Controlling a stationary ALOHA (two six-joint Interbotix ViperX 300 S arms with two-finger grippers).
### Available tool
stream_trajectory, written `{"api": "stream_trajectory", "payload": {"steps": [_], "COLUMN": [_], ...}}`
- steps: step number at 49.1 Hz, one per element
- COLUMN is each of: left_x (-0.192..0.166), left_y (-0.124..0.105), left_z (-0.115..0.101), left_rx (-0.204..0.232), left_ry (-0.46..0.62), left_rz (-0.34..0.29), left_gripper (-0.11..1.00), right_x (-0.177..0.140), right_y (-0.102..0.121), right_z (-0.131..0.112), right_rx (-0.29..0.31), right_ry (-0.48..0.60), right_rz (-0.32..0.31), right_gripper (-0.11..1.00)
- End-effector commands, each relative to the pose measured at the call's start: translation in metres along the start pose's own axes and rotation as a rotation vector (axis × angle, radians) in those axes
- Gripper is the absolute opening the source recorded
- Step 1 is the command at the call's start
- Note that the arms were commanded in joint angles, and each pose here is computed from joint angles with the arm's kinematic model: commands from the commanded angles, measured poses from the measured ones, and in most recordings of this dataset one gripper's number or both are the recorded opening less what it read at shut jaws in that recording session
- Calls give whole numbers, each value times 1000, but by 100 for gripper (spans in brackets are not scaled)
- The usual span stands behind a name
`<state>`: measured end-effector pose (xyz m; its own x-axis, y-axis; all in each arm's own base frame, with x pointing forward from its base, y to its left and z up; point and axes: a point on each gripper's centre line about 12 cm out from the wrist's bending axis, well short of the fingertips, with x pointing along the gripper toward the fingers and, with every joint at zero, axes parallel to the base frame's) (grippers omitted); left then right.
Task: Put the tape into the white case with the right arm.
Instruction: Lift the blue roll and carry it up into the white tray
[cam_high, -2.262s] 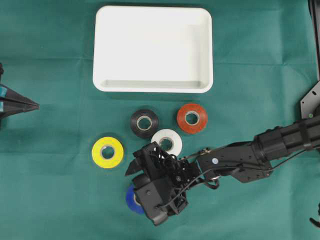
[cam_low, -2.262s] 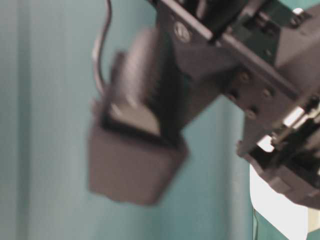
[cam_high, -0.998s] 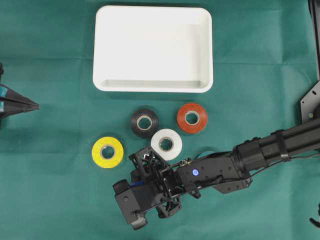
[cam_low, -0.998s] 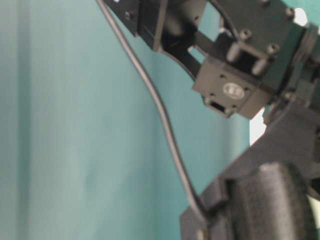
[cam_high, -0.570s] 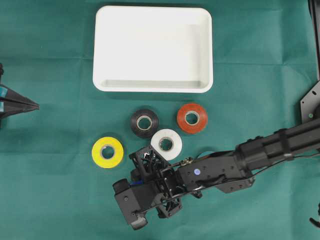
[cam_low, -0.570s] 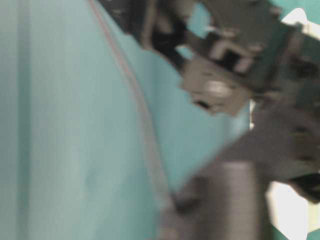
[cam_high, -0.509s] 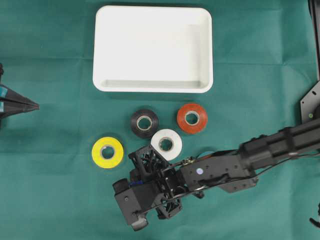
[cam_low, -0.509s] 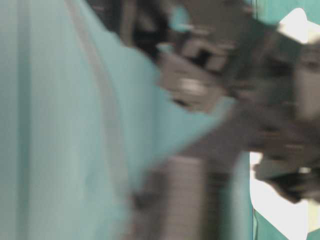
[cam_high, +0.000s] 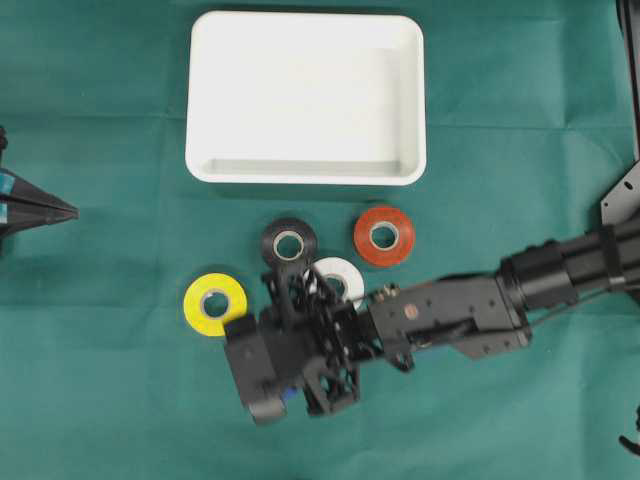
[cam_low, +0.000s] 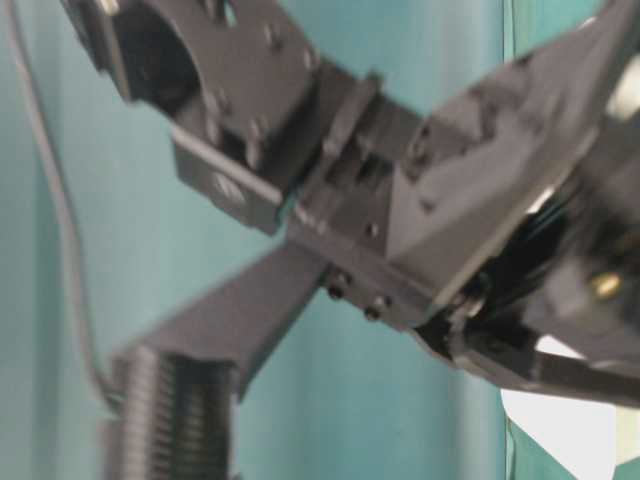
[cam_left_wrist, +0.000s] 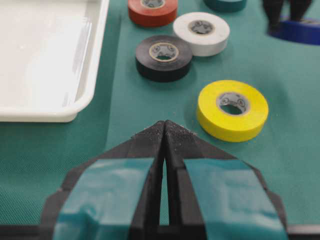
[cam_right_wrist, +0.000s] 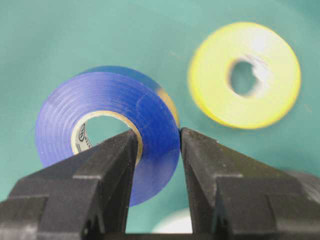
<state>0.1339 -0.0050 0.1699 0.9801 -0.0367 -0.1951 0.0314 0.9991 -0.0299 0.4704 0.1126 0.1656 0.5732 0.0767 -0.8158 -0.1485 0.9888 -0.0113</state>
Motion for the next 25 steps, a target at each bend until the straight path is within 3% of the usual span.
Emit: {"api": "stream_trajectory", "payload": {"steps": [1,14,25], "left_x": [1,1,1], "left_y": [0,0,0], "left_z": [5,5,4], "left_rx": [-1,-1,-1], "left_ry": [-9,-9,-8], "left_rz": [-2,-2,-2], "left_gripper": [0,0,0], "right_x": [-26,-39,-48], "right_y": [-25,-92,-155], "right_z": [20,23,17], "right_rx": [51,148,190], "right_ry": [-61,-79,-88], "right_rz": [-28,-122,-234], "right_gripper": [1,1,1]}}
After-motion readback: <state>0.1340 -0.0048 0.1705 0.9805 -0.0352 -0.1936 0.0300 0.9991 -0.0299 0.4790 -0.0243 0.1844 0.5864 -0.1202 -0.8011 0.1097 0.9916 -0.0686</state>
